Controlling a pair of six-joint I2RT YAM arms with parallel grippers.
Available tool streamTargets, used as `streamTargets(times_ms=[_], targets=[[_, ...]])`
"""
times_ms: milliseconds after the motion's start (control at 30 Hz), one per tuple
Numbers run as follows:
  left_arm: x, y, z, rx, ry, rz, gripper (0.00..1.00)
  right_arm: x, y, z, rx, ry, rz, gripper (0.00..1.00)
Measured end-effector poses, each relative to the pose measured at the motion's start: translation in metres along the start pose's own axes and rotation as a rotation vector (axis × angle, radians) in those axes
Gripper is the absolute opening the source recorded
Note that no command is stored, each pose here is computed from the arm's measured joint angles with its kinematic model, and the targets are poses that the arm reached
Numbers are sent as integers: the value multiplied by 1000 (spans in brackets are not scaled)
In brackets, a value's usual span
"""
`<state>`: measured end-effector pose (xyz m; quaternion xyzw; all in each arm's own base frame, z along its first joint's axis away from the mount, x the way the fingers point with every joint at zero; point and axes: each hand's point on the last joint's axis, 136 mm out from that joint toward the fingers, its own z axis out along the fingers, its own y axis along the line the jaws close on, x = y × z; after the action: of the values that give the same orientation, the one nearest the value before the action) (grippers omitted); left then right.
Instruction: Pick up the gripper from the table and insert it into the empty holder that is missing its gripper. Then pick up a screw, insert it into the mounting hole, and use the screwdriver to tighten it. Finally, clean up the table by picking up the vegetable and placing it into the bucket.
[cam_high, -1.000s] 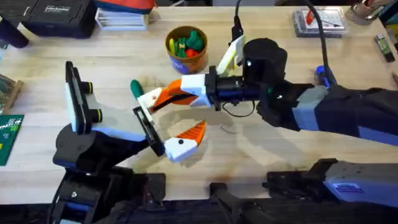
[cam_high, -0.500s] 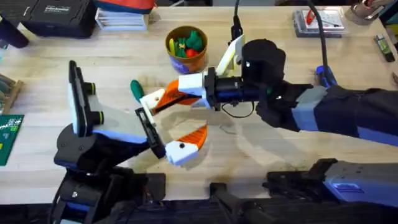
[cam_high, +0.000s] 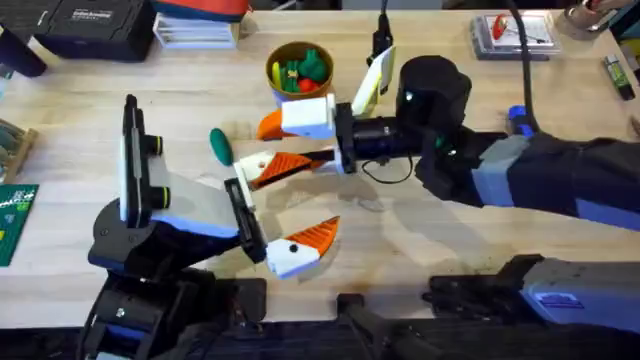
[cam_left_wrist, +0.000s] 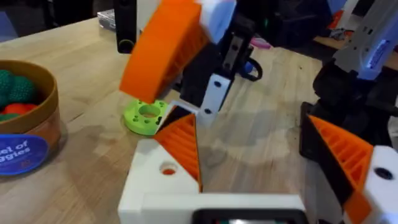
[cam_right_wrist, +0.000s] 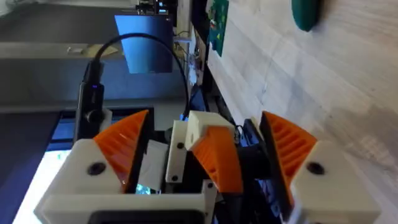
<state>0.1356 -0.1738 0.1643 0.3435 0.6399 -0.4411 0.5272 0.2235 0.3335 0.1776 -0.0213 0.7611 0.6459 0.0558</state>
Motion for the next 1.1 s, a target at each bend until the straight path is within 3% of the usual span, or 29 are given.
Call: streamTargets(times_ms=[300,500,733,1100], targets=[[0,-2,0,11,1,0,985,-20,-18,-15,55,-56,-7,992],[0,-2,0,11,1,0,985,-58,-33,-42,109,-191,-88,992],[0,-2,0,11,1,0,985,-91,-66,-79,319,-249,-58,994],[0,-2,0,11,2,-1,985,-122,-46,-113,638,-214,-320,994]])
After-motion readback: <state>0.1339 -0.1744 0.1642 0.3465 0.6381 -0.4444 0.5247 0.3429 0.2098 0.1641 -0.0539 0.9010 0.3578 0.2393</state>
